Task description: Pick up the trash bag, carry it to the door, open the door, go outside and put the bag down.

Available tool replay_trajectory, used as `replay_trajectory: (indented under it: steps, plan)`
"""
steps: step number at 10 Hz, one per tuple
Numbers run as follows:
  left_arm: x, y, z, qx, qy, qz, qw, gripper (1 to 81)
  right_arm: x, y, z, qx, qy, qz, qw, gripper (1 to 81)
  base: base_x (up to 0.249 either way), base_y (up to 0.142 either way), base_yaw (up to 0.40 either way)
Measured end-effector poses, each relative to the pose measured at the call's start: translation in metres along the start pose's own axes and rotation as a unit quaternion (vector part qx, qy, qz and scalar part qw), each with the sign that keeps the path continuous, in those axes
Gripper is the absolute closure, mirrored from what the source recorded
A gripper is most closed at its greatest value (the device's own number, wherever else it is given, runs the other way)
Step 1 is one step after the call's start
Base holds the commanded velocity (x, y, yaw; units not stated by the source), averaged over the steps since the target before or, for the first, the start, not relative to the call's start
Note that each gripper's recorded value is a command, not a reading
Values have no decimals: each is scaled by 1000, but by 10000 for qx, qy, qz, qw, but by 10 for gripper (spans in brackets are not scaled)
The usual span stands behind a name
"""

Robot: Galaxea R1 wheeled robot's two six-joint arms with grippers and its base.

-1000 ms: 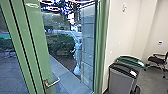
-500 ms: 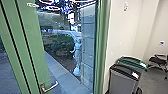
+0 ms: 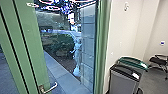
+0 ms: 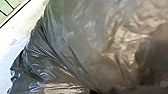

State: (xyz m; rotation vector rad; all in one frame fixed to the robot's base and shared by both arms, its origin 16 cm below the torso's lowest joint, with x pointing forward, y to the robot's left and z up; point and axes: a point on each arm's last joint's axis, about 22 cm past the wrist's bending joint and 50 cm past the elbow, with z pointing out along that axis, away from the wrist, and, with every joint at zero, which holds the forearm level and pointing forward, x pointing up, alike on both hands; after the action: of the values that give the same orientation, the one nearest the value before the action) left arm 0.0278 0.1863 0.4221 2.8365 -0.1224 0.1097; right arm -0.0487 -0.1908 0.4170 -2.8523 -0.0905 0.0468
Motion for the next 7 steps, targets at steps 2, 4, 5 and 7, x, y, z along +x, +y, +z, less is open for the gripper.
replay_trajectory:
  steps: [2,4,5,7]
  plan:
    - [-2,0,0,1,-10,-2,10000,811,-7,0,0,-1,-52,10,10000,10,0,0,0]
    - [-2,-1,0,7,-12,-3,10000,811,-6,0,0,1,-38,9,10000,10,0,0,0]
    - [-2,-1,0,8,-8,-2,10000,811,-7,0,0,0,-42,9,10000,10,0,0,0]
    - [-2,-1,0,7,-10,-4,10000,811,-6,0,0,1,-38,9,10000,10,0,0,0]
